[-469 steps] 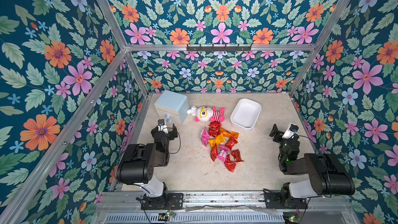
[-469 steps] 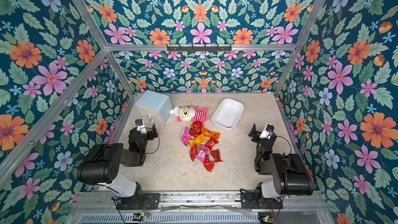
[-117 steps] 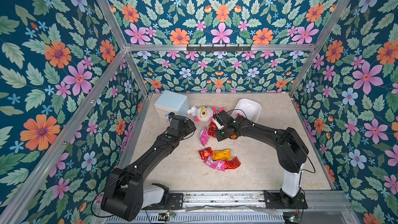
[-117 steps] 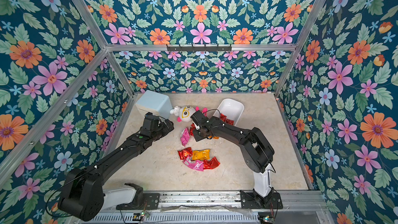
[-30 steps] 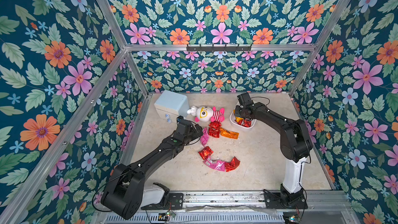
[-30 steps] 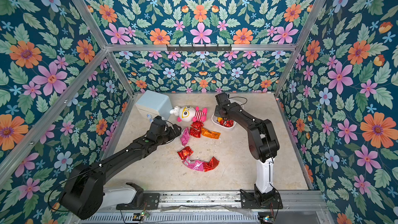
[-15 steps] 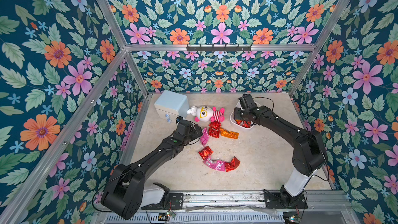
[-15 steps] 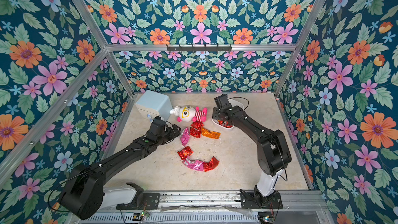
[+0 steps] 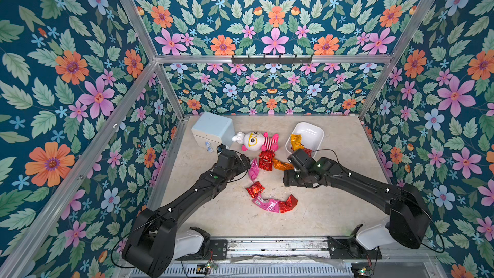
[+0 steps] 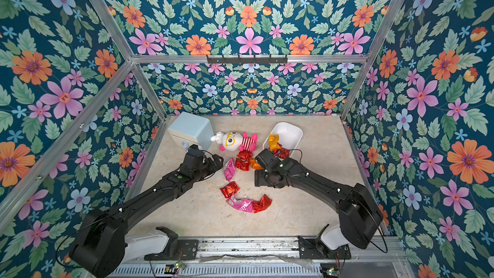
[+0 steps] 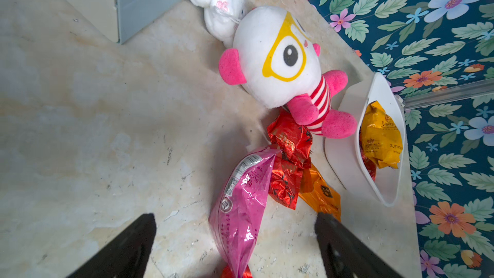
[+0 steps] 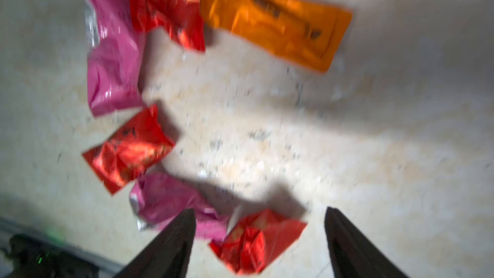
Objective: Put the tea bags into the storage box
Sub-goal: Pick up the tea bag from the center of the board, then place the tea bag in the storage box, then pick up the tea bag from the center of the board.
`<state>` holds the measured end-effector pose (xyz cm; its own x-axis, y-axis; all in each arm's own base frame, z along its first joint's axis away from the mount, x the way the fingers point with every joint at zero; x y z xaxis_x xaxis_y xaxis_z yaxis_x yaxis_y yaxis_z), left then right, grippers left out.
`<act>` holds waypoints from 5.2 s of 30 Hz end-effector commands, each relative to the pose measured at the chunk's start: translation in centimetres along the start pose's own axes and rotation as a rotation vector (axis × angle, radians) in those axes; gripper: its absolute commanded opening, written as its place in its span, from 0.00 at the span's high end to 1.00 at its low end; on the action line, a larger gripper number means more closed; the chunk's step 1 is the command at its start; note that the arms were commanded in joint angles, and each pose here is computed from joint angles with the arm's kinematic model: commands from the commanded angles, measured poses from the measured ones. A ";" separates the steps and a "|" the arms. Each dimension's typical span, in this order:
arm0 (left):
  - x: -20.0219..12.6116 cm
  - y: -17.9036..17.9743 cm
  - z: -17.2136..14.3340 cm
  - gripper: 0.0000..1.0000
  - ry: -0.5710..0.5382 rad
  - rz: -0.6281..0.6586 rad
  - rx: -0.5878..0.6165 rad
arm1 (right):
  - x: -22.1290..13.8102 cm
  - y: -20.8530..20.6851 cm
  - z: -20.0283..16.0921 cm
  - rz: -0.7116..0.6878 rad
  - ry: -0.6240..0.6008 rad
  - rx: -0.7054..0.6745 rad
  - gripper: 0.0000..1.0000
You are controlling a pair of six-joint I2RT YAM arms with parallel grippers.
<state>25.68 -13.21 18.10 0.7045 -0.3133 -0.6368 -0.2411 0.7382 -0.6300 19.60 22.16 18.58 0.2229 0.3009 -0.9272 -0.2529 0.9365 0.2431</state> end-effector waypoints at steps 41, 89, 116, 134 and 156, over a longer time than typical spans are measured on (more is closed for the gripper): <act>1.6 -2.4 -0.9 0.01 0.028 -0.025 0.036 | -5.6 -5.3 6.9 -0.045 -0.224 0.180 1.00; 1.8 -2.0 -2.4 0.01 0.063 0.015 0.089 | -0.4 -13.6 21.5 -0.283 -0.316 0.182 0.44; -0.2 2.1 -0.3 0.01 -0.080 0.074 -0.071 | 5.4 -0.6 14.9 -0.083 -0.067 -0.378 0.55; -0.4 4.0 -0.1 0.01 -0.091 0.076 -0.153 | 10.1 -1.4 13.5 -0.091 0.032 -0.418 0.73; -0.2 3.6 0.2 0.01 -0.086 0.086 -0.121 | 2.6 0.1 9.1 0.077 -0.075 -0.323 1.00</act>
<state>24.41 -10.12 15.76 0.7308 -0.1919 -0.6551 -0.3966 0.6617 -0.6363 29.07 24.79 16.71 0.2156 0.3419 -0.9147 -0.5929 0.7901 0.1556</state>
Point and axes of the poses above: each gripper's point midway between its finger pads, its own x axis out along the fingers, its own y axis along the line the jaws close on, z = x × y, the point moved 9 cm from there along -x, back along the fingers, and after that the axes turned 9 degrees about -x, right-handed, at the moved point
